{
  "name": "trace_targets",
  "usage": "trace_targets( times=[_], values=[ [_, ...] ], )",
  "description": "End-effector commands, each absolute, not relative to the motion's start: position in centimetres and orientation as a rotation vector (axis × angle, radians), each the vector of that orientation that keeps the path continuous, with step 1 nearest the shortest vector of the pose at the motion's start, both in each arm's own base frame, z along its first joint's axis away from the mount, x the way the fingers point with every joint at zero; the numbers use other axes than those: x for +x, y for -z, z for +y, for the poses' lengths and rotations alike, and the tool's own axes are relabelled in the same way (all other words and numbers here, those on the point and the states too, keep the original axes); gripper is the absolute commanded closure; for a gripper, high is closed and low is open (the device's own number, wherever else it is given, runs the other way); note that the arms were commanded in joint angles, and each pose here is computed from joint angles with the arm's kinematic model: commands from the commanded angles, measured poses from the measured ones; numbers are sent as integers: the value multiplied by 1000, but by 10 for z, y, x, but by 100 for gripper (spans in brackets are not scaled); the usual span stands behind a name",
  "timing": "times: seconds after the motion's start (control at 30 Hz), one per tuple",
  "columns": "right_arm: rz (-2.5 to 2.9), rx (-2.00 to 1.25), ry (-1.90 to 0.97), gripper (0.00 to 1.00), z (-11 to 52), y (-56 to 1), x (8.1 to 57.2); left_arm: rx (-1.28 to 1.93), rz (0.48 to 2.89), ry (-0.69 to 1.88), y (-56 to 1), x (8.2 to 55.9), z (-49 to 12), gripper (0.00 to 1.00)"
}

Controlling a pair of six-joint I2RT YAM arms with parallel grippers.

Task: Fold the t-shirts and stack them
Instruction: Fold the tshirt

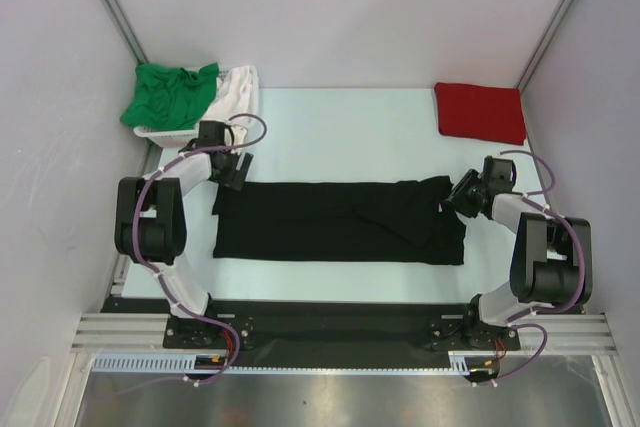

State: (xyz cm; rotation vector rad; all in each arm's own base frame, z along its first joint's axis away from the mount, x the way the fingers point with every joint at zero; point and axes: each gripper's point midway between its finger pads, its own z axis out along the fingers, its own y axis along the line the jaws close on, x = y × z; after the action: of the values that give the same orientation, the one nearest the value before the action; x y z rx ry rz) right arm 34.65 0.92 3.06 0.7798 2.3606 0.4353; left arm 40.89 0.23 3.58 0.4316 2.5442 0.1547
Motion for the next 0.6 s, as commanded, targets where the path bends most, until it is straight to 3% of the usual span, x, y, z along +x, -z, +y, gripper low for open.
trace_targets(
  times=[0.0,0.33,0.43,0.47,0.53,0.57],
  values=[
    [2307,711,-497,60,15,-45,359,412,2473,-162,-58,429,14,12],
    [2352,689,-636,60,43,-22,372,370,2556,-27,-27,425,12,12],
    [2358,719,-619,72,41,-16,371,366,2567,20,-26,428,6,16],
    [2353,726,-618,82,40,-17,370,370,2573,18,-26,429,6,23],
    [2342,743,-601,90,34,-19,368,387,2600,54,-18,422,3,37],
    [2333,743,-593,95,32,-24,367,400,2612,72,-14,417,0,52]
  ],
)
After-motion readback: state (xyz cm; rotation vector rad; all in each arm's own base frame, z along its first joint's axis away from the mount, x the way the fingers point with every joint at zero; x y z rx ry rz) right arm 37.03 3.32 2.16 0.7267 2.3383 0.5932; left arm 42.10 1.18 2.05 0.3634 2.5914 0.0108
